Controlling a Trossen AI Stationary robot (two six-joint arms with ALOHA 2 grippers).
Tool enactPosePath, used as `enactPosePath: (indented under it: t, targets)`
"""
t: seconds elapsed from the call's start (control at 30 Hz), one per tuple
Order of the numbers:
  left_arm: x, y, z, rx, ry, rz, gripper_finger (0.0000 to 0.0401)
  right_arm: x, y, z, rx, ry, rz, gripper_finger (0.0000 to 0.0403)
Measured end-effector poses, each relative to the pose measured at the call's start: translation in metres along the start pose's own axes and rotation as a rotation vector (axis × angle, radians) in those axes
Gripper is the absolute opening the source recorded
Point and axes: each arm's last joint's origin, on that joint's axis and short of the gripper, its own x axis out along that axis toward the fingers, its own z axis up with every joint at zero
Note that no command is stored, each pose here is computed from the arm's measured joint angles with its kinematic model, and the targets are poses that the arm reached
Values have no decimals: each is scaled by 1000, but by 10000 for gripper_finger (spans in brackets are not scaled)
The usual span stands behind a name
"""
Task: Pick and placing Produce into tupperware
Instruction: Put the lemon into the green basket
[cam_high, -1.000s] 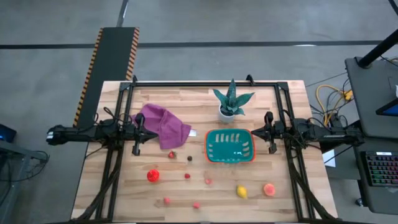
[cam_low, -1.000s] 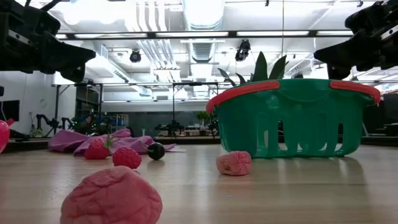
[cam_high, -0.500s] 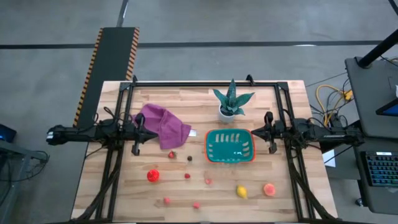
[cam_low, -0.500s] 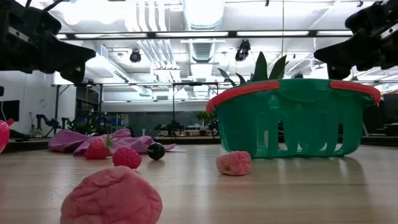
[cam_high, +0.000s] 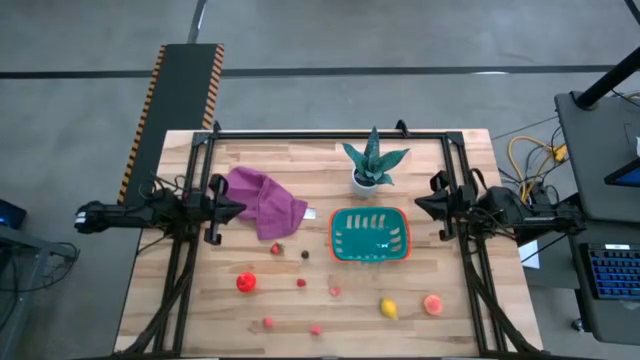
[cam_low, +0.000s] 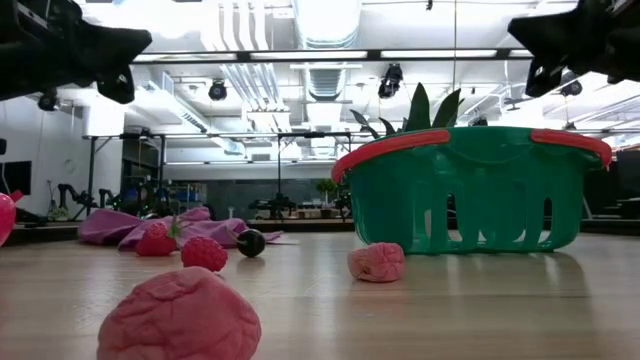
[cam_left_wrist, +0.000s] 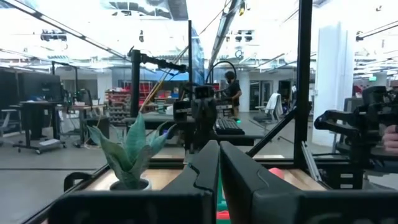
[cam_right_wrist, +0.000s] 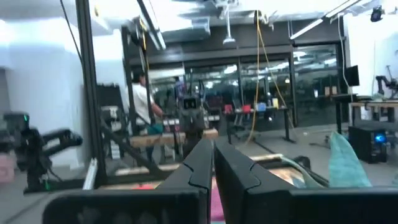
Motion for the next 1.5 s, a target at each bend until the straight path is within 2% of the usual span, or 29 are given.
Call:
enactPosePath:
  t: [0.23,0.33,0.47,0.57,0.67,0.87,1.1,1.2,1.33,1.5]
  targets:
    - [0,0,4,0,-38,1,2,0,0,-1,18,7,9,9]
    - [0,0,5,-1,-50,1,3,1,1,3,33,9,11,25]
    - [0,0,5,-1,-55,0,36,6,5,23,140,87,90,83]
    - [1,0,8,-2,-80,0,82,17,8,40,123,182,97,140]
    - [1,0,12,-3,-127,-2,128,34,14,61,97,217,122,189]
    - [0,0,20,-2,-186,-1,187,78,30,104,135,382,168,246]
    - [0,0,26,-5,-208,-1,198,125,60,130,161,724,225,248]
    - [0,0,26,-5,-207,0,199,138,76,139,229,885,220,243]
    - [1,0,25,-6,-197,2,199,148,99,145,276,1072,140,240]
    - [2,0,24,-5,-184,2,199,150,133,147,318,1209,28,240]
